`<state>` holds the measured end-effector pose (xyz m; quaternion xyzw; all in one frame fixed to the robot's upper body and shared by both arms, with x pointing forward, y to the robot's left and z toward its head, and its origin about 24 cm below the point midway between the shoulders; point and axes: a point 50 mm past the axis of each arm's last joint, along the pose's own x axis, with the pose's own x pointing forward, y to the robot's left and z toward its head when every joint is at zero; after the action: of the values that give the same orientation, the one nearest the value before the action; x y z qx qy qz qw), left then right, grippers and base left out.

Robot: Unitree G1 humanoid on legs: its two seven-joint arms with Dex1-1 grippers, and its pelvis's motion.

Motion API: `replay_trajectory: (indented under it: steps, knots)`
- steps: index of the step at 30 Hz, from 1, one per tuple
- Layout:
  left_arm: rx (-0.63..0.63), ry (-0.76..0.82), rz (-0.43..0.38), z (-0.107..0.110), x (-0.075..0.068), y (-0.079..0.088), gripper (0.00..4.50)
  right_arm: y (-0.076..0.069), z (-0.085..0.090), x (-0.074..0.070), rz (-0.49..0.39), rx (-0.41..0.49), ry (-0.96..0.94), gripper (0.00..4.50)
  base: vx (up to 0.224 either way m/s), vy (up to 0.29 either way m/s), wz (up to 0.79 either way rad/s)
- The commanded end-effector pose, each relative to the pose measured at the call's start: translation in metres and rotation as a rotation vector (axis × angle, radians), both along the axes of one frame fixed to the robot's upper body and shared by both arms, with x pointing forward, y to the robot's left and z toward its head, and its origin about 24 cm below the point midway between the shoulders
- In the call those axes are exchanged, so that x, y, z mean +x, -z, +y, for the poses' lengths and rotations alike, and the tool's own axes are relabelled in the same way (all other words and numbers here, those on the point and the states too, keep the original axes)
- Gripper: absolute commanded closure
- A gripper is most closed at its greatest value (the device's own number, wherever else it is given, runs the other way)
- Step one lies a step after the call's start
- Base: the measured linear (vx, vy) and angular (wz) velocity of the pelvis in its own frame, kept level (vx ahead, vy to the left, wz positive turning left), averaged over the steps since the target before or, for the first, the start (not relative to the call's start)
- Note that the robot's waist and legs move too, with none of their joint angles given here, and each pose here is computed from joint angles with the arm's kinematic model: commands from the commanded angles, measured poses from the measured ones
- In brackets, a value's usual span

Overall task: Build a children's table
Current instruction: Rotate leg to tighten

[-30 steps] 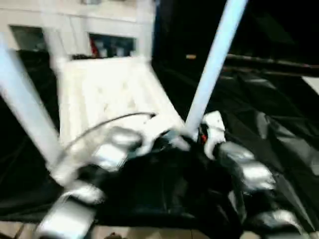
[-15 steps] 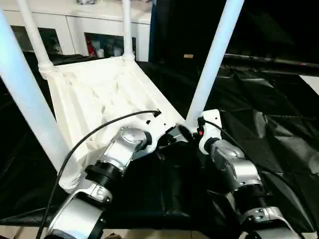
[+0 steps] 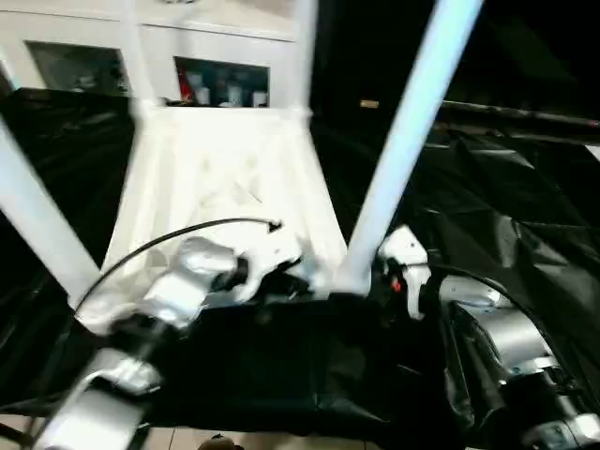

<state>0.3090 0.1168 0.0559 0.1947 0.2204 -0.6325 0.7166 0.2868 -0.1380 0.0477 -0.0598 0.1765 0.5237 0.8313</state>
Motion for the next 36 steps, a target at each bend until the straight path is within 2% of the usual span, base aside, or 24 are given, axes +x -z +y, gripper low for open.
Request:
replay_trajectory:
  steps: [1,6,8,17,19,21,23,27,31,32,33,35,36]
  knots:
    - [-0.056,0.093,0.029,-0.014,-0.009,0.000,4.50,-0.005,0.002,-0.001,-0.011,-0.006,-0.041,0.12,0.000,0.000,0.00]
    - [-0.061,0.110,0.031,-0.010,-0.011,-0.001,4.50,-0.004,0.002,-0.003,0.002,-0.017,-0.072,0.12,0.000,0.000,0.00]
    - [-0.063,0.114,0.032,-0.010,-0.012,-0.002,4.50,-0.002,0.004,-0.004,0.010,-0.022,-0.081,0.41,0.000,0.000,0.00]
    - [-0.068,0.108,0.027,-0.013,-0.011,0.000,4.50,0.000,0.007,-0.005,0.015,-0.008,-0.076,1.03,0.000,0.000,0.00]
    - [-0.066,0.110,0.029,-0.013,-0.012,0.000,4.50,0.000,0.007,-0.005,0.020,-0.002,-0.074,1.32,0.000,0.000,0.00]
    - [-0.065,0.111,0.030,-0.012,-0.012,0.000,4.50,0.001,0.007,-0.005,0.023,0.001,-0.073,1.32,0.000,0.000,0.00]
    - [-0.064,0.111,0.031,-0.012,-0.013,0.001,4.50,0.001,0.007,-0.006,0.025,0.002,-0.073,1.60,0.000,0.000,0.00]
    - [-0.065,0.108,0.031,-0.012,-0.013,0.001,4.50,0.003,0.007,-0.007,0.033,0.007,-0.071,1.75,0.000,0.000,0.00]
    - [-0.056,0.041,0.003,-0.015,-0.007,0.005,4.50,0.010,0.009,-0.002,0.010,-0.007,0.034,1.78,0.000,0.000,0.00]
    - [-0.043,-0.016,-0.023,-0.020,-0.002,0.008,4.50,0.016,0.009,0.006,0.001,-0.017,0.147,1.78,0.000,0.000,0.00]
    - [-0.043,-0.016,-0.023,-0.020,-0.002,0.008,4.50,0.016,0.009,0.006,0.001,-0.017,0.147,1.78,0.000,0.000,0.00]
    - [-0.011,-0.146,-0.060,-0.034,0.008,0.014,4.50,0.026,0.013,0.019,0.018,-0.012,0.363,1.79,0.000,0.000,0.00]
    - [-0.006,-0.167,-0.066,-0.037,0.010,0.015,4.50,0.027,0.014,0.022,0.027,-0.008,0.404,1.79,0.000,0.000,0.00]
